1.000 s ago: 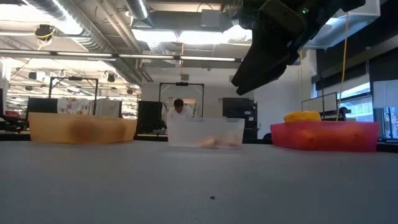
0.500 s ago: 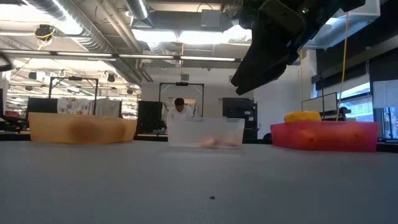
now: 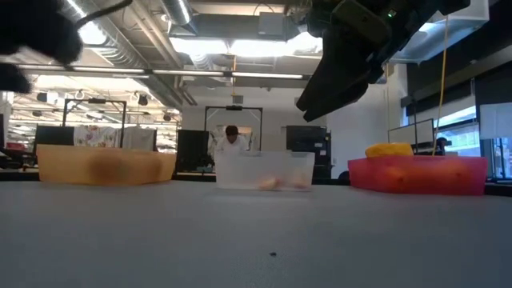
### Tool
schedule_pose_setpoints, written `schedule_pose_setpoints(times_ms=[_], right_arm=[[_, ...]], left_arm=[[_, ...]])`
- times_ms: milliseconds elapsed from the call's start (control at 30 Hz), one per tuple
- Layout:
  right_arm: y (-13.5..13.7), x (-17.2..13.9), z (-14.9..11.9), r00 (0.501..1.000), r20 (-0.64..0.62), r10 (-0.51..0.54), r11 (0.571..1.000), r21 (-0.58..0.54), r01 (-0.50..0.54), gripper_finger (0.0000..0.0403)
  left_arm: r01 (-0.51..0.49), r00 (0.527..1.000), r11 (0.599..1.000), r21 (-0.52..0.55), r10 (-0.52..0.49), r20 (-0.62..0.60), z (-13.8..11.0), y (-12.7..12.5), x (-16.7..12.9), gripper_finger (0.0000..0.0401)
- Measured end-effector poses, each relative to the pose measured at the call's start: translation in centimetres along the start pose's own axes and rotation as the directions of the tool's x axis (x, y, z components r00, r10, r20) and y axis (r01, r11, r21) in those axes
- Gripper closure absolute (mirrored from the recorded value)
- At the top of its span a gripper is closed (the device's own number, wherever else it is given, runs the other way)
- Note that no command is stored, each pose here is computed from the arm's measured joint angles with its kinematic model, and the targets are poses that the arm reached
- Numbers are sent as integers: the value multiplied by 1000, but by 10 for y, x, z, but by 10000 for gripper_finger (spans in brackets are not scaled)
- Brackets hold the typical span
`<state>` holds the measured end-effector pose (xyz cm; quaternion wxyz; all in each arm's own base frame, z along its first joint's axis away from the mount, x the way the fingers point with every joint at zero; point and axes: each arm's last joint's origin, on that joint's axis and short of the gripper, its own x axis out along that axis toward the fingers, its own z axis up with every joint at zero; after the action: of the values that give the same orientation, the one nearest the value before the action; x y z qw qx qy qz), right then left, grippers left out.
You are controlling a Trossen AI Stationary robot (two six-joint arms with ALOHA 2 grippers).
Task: Sort produce into baskets
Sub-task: Put the mushroom into the transparent bin
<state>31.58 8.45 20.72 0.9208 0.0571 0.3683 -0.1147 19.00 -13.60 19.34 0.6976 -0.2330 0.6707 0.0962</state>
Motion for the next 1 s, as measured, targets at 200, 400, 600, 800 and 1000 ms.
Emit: schedule_pose_setpoints(times_ms=[200,400,600,800,1000], right_arm=[[0,0,0,1000,1,0,1000,1,0,42],[0,0,0,1000,4,2,1000,2,-2,42],[0,0,0,1000,4,2,1000,2,-2,42],[0,0,0,1000,5,1,1000,2,-1,42],[0,0,1,1000,7,-1,1000,2,1,42]], left_arm=[[-57,970,997,43,45,240,16,15,-20,397],[-177,896,984,17,154,417,38,29,-27,397],[-302,769,951,-62,282,573,58,41,-34,397],[-372,607,904,-213,410,681,79,55,-42,397],[-328,506,894,-306,440,742,105,74,-42,397]])
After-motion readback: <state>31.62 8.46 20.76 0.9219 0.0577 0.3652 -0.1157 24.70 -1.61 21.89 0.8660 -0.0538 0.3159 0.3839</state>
